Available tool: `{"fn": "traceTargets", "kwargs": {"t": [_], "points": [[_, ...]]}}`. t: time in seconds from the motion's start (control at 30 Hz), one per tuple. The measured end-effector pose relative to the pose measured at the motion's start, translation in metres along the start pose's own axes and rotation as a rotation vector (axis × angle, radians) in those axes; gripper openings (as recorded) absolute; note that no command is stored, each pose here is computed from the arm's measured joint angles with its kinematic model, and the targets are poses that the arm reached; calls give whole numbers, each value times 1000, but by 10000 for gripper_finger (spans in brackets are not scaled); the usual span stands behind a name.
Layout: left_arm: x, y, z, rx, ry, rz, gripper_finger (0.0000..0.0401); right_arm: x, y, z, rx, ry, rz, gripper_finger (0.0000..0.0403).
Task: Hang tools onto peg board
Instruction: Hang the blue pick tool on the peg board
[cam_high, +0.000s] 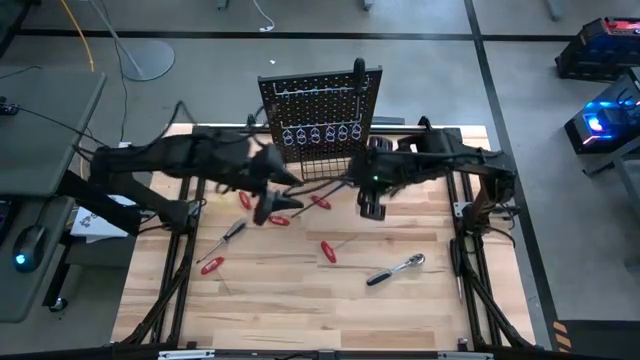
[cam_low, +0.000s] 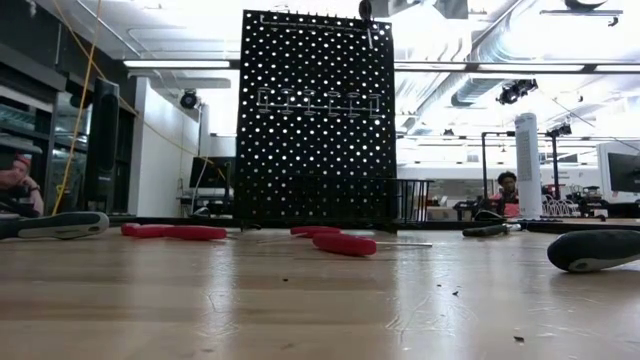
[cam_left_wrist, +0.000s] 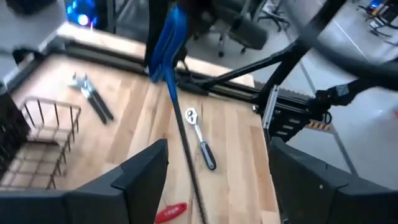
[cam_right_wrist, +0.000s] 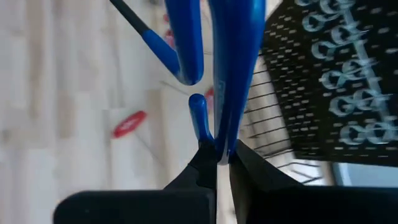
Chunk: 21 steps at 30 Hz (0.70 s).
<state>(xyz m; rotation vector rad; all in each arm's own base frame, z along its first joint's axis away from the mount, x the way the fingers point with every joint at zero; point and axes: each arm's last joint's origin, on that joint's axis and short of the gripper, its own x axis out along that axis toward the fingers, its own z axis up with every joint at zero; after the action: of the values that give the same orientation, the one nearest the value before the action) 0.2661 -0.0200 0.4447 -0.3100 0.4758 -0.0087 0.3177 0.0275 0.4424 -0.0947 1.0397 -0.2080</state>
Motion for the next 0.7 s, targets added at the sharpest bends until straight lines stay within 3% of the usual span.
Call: {"fn": "traceTargets", "kwargs": {"t": [0.17,0.3,0.47,0.7], "points": [[32,19,1,-121,70,-10,259,2,-8,1,-56,1,-39,5],[52,32,0,-149,107,14,259,2,-9,1,-115,0,-49,5],[75,42,4,-206,73,-13,258,2,-8,2,-187,-2,-44,5],[86,47,7,-209,36,5,246,3,-11,2,-198,0,-49,5]]}}
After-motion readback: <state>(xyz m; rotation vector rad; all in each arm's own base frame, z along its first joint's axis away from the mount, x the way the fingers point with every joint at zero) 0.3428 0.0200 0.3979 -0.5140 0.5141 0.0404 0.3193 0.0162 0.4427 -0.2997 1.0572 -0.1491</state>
